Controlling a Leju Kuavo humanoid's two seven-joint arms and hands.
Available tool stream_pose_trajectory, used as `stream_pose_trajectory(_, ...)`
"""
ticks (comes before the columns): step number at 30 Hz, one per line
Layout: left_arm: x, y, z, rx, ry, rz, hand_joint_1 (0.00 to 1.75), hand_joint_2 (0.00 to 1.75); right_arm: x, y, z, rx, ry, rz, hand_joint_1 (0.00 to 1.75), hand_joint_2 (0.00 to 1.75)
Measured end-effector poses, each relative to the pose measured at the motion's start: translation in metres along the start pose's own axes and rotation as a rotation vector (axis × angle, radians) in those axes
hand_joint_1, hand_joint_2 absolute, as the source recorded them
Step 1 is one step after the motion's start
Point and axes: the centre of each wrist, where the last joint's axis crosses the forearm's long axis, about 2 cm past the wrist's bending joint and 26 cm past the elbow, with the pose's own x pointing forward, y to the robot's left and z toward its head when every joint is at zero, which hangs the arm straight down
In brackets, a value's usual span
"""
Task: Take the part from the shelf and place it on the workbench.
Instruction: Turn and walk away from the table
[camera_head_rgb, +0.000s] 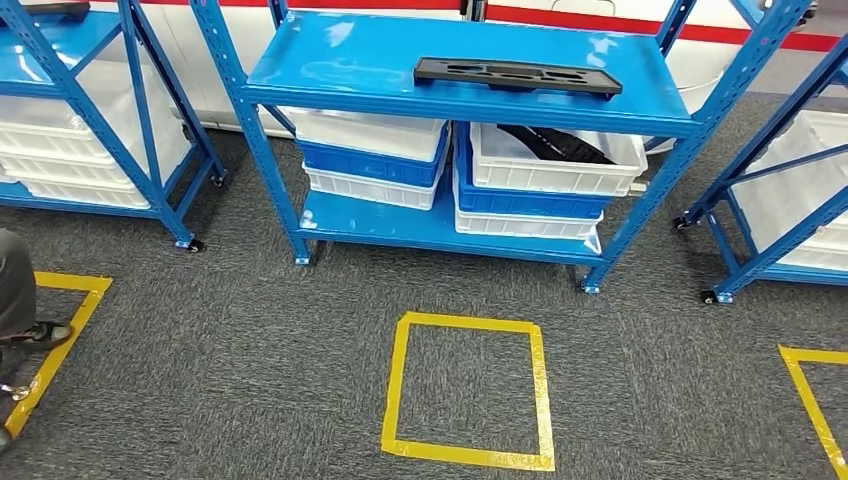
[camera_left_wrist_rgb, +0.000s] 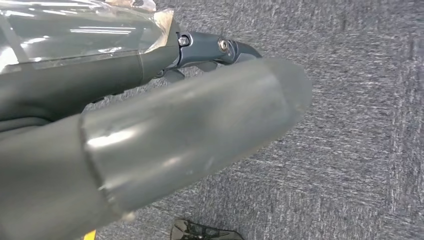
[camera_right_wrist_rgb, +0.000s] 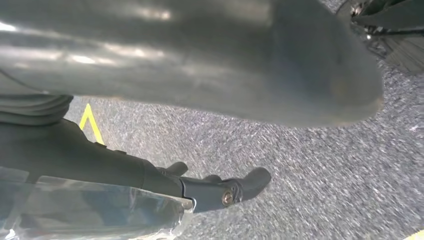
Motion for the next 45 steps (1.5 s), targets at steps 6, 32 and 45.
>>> stream_pose_trajectory(6, -0.0009, 0.0, 0.0004, -0.002, -0.001, -0.001, 0.0, 0.0, -0.0051, 0.0033, 0.0012, 0.006, 0.006, 0.005, 0.0, 0.0)
stream_pose_trajectory(32, -0.0026, 0.0025, 0.0008, 0.02, 0.0, -0.014, 0.0, 0.0, -0.0008, 0.0041, 0.0011, 0.005, -0.005, 0.008, 0.0, 0.0)
stream_pose_trajectory(45, -0.002, 0.0007, 0.0009, 0.018, -0.005, -0.019, 0.0, 0.0, -0.006, 0.0067, 0.0021, 0.011, 0.004, 0.009, 0.0, 0.0)
